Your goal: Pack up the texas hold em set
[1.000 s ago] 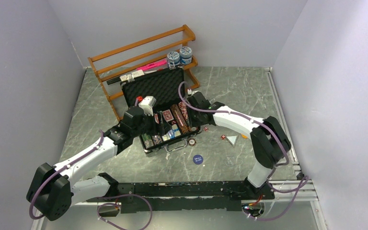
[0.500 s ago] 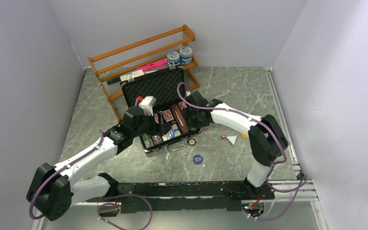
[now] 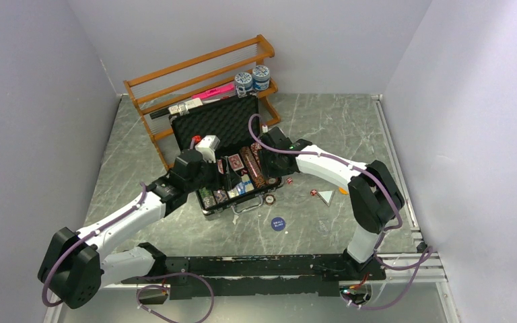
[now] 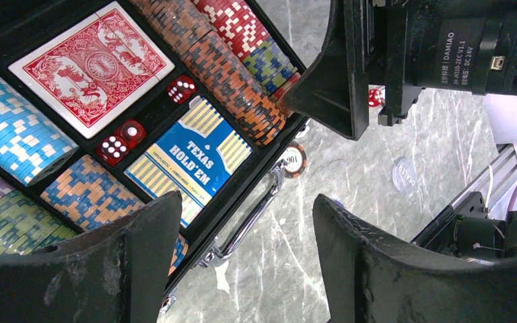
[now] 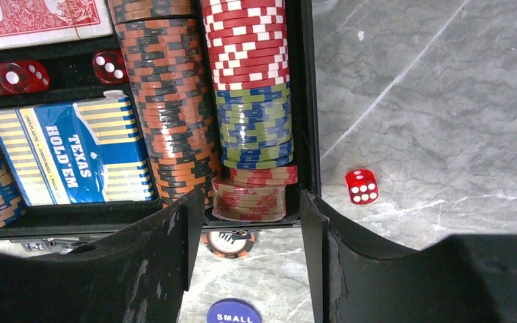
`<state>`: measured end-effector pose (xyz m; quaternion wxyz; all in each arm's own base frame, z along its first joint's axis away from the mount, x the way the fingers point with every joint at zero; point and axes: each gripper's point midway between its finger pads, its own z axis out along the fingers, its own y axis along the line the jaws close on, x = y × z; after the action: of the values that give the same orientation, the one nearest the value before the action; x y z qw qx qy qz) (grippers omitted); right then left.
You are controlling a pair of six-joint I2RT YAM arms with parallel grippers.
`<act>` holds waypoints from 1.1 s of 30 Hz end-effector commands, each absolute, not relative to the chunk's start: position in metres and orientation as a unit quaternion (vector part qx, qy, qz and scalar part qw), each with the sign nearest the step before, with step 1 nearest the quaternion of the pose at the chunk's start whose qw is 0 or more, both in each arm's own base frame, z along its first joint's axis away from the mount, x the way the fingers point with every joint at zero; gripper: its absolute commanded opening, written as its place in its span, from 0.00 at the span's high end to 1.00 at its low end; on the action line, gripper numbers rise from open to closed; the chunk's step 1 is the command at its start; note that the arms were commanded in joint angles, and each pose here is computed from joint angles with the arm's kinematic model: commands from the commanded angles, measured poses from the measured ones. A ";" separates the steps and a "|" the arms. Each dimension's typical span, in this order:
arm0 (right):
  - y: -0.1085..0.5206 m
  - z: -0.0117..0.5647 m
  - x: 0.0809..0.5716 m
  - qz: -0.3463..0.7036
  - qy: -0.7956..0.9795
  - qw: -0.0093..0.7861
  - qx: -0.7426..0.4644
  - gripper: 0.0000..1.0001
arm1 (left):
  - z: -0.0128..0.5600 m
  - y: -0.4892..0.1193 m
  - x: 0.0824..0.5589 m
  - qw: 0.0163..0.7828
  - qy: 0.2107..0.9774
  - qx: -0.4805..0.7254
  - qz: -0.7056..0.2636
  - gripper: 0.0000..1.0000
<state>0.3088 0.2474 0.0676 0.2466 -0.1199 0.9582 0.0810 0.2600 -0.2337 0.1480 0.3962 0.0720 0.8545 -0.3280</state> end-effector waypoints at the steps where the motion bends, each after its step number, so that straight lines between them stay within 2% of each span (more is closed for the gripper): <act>1: 0.255 0.076 0.324 0.085 0.950 0.276 -0.123 0.44 | 0.153 -0.238 0.258 0.402 0.846 0.073 -0.343 0.24; 7: 0.250 0.063 0.307 0.087 0.955 0.242 -0.145 0.57 | 0.152 -0.236 0.257 0.403 0.846 0.070 -0.342 0.24; 14: 0.218 0.045 0.290 0.039 0.960 0.231 -0.155 0.62 | 0.151 -0.233 0.255 0.404 0.846 0.067 -0.341 0.24; 21: 0.218 0.040 0.297 0.040 0.959 0.242 -0.142 0.61 | 0.149 -0.234 0.254 0.401 0.847 0.068 -0.342 0.24; 24: 0.227 0.050 0.303 0.051 0.961 0.241 -0.128 0.56 | 0.150 -0.234 0.254 0.400 0.847 0.069 -0.343 0.24; 28: 0.235 0.092 0.311 0.081 0.956 0.262 -0.102 0.39 | 0.153 -0.232 0.254 0.405 0.846 0.067 -0.340 0.23; 33: 0.212 0.137 0.315 0.092 0.952 0.290 -0.046 0.26 | 0.158 -0.228 0.256 0.419 0.842 0.057 -0.336 0.22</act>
<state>0.3078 0.2293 0.0776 0.2469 -0.1034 0.9605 0.0761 0.2533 -0.2294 0.1446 0.3944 0.0641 0.8549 -0.3308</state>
